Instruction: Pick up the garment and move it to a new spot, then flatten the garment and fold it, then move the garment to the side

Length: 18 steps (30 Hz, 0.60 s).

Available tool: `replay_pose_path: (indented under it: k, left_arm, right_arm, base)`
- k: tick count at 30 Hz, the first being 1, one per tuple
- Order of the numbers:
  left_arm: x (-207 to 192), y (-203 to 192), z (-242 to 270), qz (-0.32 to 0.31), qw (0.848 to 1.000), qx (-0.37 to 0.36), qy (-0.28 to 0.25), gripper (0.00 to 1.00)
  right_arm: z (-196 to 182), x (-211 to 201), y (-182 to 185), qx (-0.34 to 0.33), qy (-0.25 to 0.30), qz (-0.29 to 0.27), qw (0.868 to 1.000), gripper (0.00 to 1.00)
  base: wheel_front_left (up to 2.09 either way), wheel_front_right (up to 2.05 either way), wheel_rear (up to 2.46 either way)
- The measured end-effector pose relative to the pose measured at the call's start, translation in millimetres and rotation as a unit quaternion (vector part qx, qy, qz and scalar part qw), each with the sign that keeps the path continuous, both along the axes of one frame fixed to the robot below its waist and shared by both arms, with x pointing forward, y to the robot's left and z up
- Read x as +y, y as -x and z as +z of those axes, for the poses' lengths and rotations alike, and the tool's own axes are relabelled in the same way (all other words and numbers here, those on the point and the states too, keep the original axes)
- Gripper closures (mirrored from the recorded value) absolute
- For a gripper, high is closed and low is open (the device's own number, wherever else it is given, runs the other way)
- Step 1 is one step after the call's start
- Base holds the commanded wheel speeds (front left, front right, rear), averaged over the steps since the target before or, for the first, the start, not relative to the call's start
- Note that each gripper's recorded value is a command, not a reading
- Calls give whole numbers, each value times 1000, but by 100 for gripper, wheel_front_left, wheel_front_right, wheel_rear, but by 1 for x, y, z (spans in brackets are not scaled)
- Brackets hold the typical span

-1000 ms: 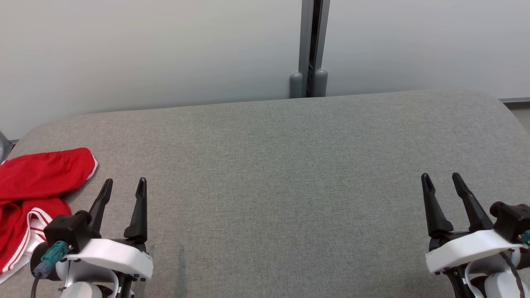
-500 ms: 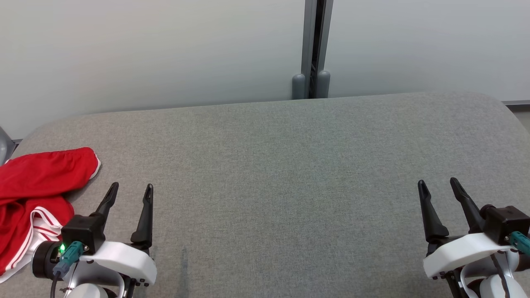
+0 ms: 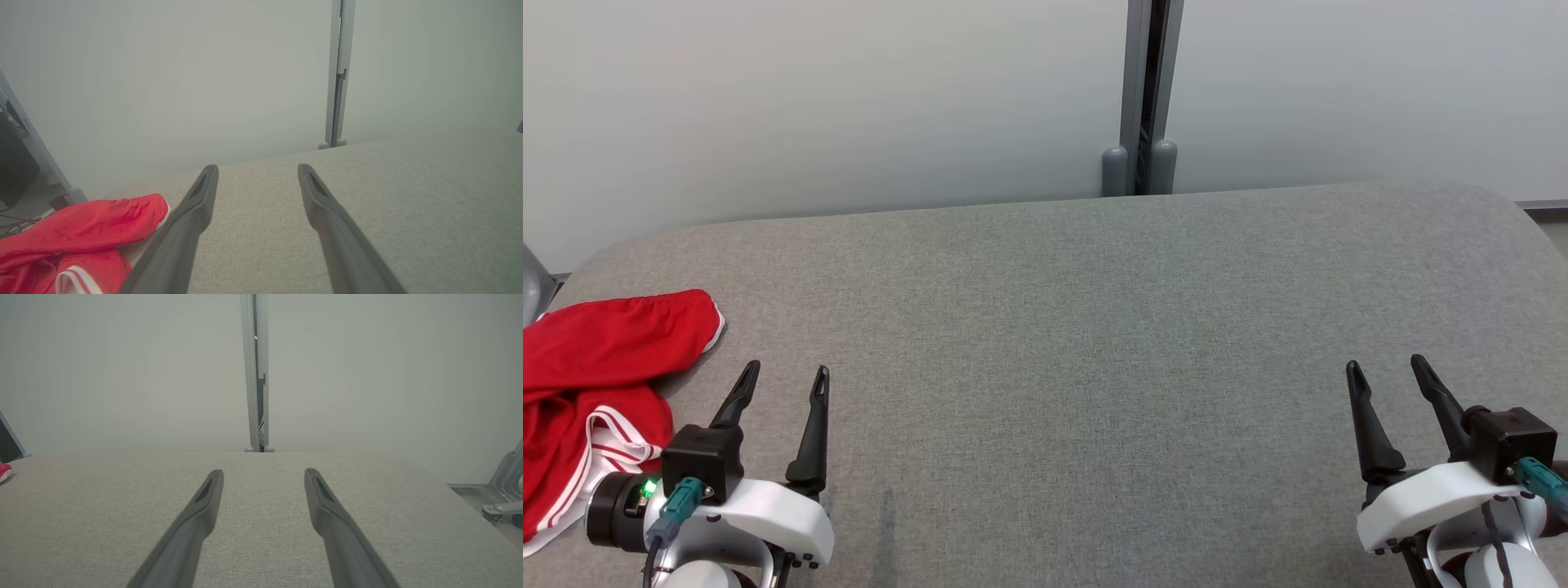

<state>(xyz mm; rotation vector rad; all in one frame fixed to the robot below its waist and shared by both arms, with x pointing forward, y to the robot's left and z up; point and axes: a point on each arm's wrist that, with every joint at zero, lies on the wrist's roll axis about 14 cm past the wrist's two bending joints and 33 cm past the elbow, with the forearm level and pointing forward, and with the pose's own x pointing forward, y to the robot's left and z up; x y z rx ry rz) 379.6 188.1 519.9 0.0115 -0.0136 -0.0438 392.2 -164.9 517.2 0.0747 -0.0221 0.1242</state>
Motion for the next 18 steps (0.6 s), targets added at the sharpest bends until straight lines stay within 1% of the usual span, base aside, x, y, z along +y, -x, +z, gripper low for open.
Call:
replay_pose_path:
  k: [18]
  left_arm:
    - [-4,-1,-6,-6,1000,12,1,0]
  right_arm:
    - [-3,-1,-1,6,20,-2,1000,0]
  base:
    - [0,0,0]
